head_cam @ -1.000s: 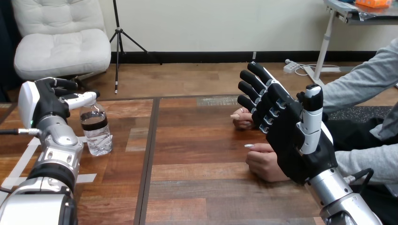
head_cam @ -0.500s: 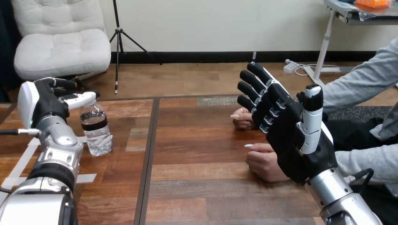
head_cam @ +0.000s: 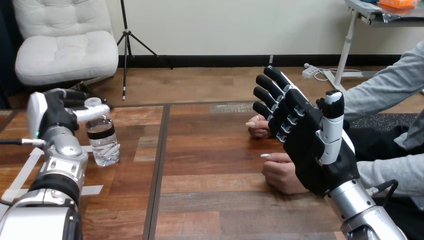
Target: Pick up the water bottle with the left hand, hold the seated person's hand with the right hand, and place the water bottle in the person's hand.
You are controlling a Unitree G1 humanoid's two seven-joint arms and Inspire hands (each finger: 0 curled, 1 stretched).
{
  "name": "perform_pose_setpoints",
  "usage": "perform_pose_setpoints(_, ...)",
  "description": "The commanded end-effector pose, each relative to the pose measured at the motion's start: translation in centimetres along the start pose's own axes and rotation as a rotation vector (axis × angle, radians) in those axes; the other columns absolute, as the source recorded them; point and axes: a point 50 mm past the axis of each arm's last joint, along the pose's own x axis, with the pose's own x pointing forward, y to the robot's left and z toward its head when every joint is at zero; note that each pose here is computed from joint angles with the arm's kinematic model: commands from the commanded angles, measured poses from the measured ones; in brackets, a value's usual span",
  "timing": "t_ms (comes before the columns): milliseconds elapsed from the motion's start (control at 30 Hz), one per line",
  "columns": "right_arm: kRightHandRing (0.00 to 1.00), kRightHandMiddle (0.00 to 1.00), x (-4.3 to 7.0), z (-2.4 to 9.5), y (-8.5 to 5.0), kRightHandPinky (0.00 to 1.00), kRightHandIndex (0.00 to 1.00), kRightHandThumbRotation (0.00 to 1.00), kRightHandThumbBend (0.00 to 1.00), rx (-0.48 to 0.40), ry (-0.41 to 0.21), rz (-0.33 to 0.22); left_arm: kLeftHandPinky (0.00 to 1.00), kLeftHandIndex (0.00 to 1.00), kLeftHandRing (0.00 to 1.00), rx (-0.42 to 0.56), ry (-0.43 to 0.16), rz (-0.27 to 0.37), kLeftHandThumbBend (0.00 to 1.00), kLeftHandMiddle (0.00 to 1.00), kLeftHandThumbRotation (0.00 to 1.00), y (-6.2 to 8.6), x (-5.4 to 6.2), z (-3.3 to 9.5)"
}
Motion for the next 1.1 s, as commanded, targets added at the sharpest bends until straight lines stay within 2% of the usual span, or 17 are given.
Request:
perform_pose_setpoints(0, 0.98, 0.97, 0.71, 1.52, 0.1, 1.0, 0.96, 1.0, 0.96, -0.026, -0.07, 0.015, 0.64, 0.75, 0.72, 0.083, -0.038, -0.023, 0.92, 0.75, 0.07, 0.54, 0.44, 1.85)
perform_pose_setpoints(67, 0.98, 0.97, 0.7, 1.52, 0.09, 1.0, 0.96, 1.0, 0.96, -0.025, -0.07, 0.015, 0.66, 0.78, 0.75, 0.107, -0.028, -0.034, 0.93, 0.78, 0.11, 0.55, 0.47, 1.83)
perform_pose_setpoints(100, 0.98, 0.97, 0.7, 1.52, 0.1, 1.0, 0.96, 1.0, 0.96, -0.024, -0.069, 0.015, 0.69, 0.81, 0.77, 0.112, -0.023, -0.039, 0.95, 0.81, 0.17, 0.55, 0.48, 1.82)
perform_pose_setpoints(400, 0.98, 0.96, 0.68, 1.56, 0.12, 1.0, 0.96, 1.0, 0.96, -0.024, -0.071, 0.02, 0.8, 0.92, 0.88, 0.118, -0.001, -0.085, 0.99, 0.91, 0.32, 0.51, 0.56, 1.97)
perform_pose_setpoints(800, 0.98, 0.97, 0.7, 1.54, 0.16, 1.0, 0.96, 1.0, 0.96, -0.02, -0.073, 0.018, 0.94, 0.96, 0.95, 0.087, 0.006, -0.129, 1.0, 0.95, 0.41, 0.31, 0.55, 2.19)
perform_pose_setpoints(1067, 0.98, 0.97, 0.69, 1.47, 0.12, 1.0, 0.96, 1.0, 0.96, -0.024, -0.073, 0.02, 0.99, 0.99, 0.98, 0.075, 0.004, -0.14, 1.0, 0.98, 0.46, 0.09, 0.49, 2.16)
